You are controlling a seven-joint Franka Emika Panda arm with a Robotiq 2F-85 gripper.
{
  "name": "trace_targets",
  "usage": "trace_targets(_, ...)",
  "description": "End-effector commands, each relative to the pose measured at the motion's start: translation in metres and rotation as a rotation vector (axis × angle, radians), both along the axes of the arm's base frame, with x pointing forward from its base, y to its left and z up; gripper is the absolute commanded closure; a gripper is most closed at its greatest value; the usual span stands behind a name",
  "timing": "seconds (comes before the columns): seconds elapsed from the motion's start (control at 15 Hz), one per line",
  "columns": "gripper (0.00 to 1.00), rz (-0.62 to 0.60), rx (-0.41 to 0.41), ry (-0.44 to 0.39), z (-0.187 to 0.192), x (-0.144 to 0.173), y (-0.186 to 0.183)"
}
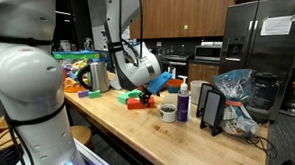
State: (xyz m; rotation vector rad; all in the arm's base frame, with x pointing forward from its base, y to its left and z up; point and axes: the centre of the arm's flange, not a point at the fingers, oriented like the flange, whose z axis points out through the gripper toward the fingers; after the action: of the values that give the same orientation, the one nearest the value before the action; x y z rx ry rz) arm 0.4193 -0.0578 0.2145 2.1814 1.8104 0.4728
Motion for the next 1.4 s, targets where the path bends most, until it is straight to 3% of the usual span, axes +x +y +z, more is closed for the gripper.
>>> trace_targets(0.0, 0.00, -0.004, -0.008, -0.014, -0.024, 0.002, -0.004)
trace_targets(1.33, 0.00, 0.039, -0.045, -0.044, -0.023, 0.028, 0.016)
